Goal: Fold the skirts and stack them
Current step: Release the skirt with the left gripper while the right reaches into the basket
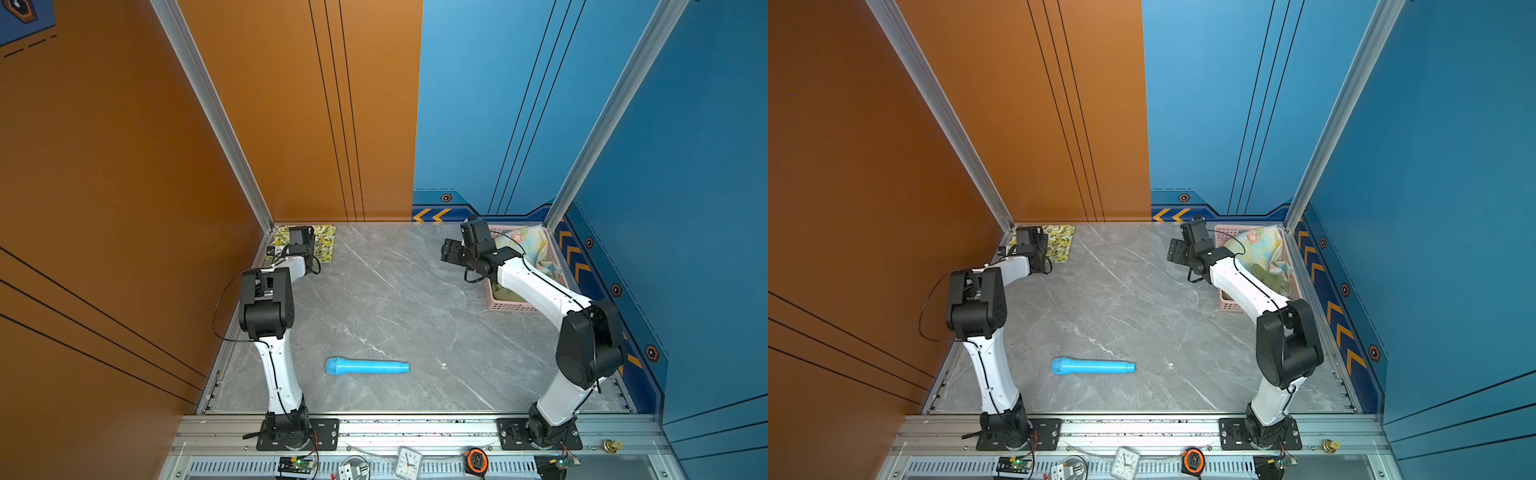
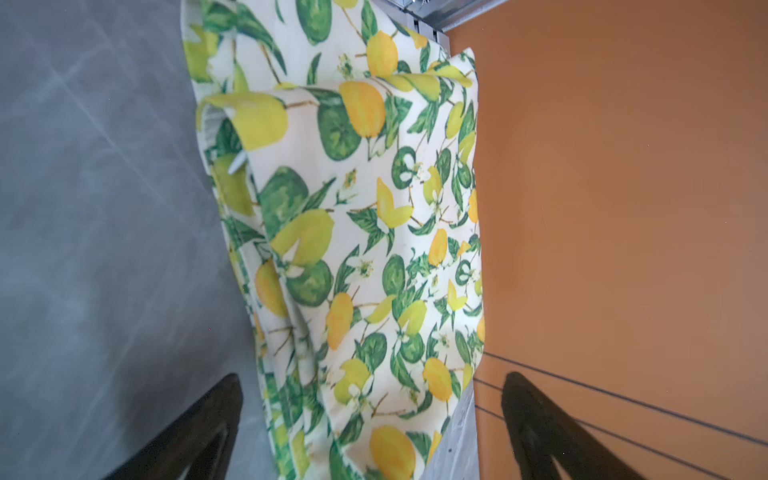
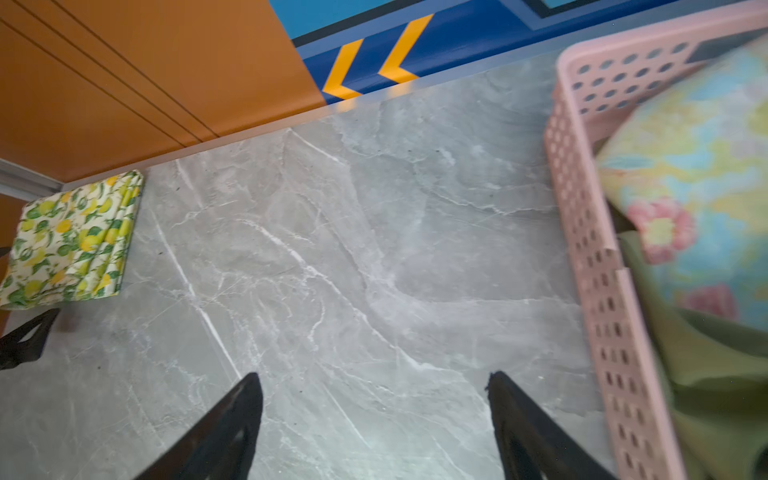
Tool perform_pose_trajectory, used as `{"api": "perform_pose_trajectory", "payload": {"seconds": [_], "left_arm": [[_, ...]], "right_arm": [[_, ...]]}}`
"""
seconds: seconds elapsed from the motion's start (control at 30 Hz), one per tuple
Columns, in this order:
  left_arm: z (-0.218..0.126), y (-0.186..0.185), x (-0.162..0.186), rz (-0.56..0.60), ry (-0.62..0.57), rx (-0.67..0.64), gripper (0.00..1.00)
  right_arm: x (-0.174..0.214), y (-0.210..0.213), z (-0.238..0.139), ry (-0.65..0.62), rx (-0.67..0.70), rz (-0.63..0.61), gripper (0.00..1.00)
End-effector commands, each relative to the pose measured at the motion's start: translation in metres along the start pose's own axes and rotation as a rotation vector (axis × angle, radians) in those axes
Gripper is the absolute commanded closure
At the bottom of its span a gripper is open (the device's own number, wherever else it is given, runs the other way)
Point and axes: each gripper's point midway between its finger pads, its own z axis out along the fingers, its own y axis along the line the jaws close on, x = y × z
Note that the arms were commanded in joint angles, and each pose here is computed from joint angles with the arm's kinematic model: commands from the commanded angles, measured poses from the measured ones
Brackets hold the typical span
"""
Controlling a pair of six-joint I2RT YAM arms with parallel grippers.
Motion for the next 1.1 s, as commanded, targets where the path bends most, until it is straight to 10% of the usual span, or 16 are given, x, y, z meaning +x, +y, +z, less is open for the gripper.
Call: {"api": "perform_pose_trajectory", "payload": {"seconds": [0.0,0.63,1.07], "left_arm": [[-0.037,-0.014,0.009,0.19,0.065,0.015,0.02],[-0.213,-0.07,0.154,1.503,0.366,0.248,0.02],[-0.265,-0.013,0.231,1.799,0.603,0.435,0.02]], "right_arm": [[-0.021,-0.051,-0.028,-0.033,0.149,-0.003,0.1],[-0.043,-0.214,-0.027,0.031,0.43,0.217,0.17],[-0.06,-0.27,0.021,0.072,0.416,0.311,0.19]]}}
